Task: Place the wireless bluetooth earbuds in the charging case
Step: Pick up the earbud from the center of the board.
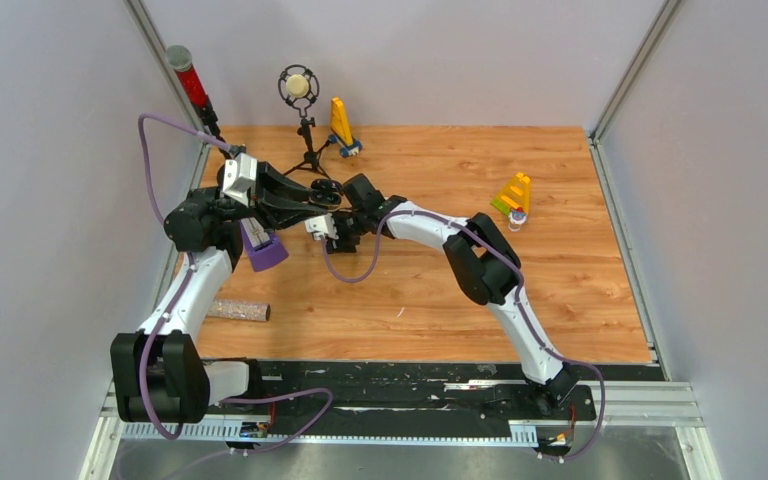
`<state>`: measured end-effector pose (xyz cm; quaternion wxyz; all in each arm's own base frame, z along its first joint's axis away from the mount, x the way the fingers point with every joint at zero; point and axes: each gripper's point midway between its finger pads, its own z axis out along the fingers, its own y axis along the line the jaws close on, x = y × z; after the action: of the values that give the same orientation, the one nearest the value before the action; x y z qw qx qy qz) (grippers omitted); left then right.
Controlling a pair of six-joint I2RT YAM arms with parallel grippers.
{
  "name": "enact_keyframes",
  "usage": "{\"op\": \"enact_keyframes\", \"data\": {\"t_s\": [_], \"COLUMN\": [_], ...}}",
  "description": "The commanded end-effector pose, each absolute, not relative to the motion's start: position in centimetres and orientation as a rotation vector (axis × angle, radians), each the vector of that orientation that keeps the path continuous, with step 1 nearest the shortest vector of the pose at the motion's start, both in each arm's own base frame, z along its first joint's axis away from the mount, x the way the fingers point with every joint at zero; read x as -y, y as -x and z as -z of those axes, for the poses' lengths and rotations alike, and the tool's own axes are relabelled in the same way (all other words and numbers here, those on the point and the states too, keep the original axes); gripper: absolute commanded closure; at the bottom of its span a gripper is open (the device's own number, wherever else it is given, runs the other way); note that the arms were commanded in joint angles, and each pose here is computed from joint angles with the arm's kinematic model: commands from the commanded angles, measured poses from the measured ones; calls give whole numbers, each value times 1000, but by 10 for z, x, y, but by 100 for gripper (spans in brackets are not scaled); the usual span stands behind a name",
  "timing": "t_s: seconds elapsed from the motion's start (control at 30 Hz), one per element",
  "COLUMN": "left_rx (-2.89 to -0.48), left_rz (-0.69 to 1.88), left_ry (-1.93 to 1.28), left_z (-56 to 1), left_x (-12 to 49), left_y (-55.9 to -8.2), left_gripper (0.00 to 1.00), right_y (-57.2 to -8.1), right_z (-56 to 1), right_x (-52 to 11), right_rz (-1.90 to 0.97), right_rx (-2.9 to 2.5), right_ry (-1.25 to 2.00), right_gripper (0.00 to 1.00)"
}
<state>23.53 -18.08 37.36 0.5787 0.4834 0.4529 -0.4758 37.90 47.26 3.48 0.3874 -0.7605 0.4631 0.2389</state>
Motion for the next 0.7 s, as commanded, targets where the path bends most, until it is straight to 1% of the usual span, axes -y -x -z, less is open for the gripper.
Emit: {"op": "enact_keyframes", "data": {"t_s": [0.0, 0.47, 0.57, 0.67], "left_rx": [-1002, -995, -993, -993], "left_rz": [1064, 1064, 1064, 1065], "left_ry": [-1135, -1132, -1131, -1129], "left_z": [-387, -390, -391, -391], "left_x": [179, 179, 179, 179], "left_y": [-234, -233, -232, -232], "left_gripper": [100, 100, 100, 100], "right_y": [-371, -384, -384, -381], "right_z": [-15, -12, -8, -7], "right_x": [-478, -458, -453, -453], "right_rz": [-655, -605, -619, -639], "right_rx": [-1240, -1358, -1376, -1381], "right_ry": [1957, 1915, 1916, 1920], "right_gripper": [48, 46, 48, 54]}}
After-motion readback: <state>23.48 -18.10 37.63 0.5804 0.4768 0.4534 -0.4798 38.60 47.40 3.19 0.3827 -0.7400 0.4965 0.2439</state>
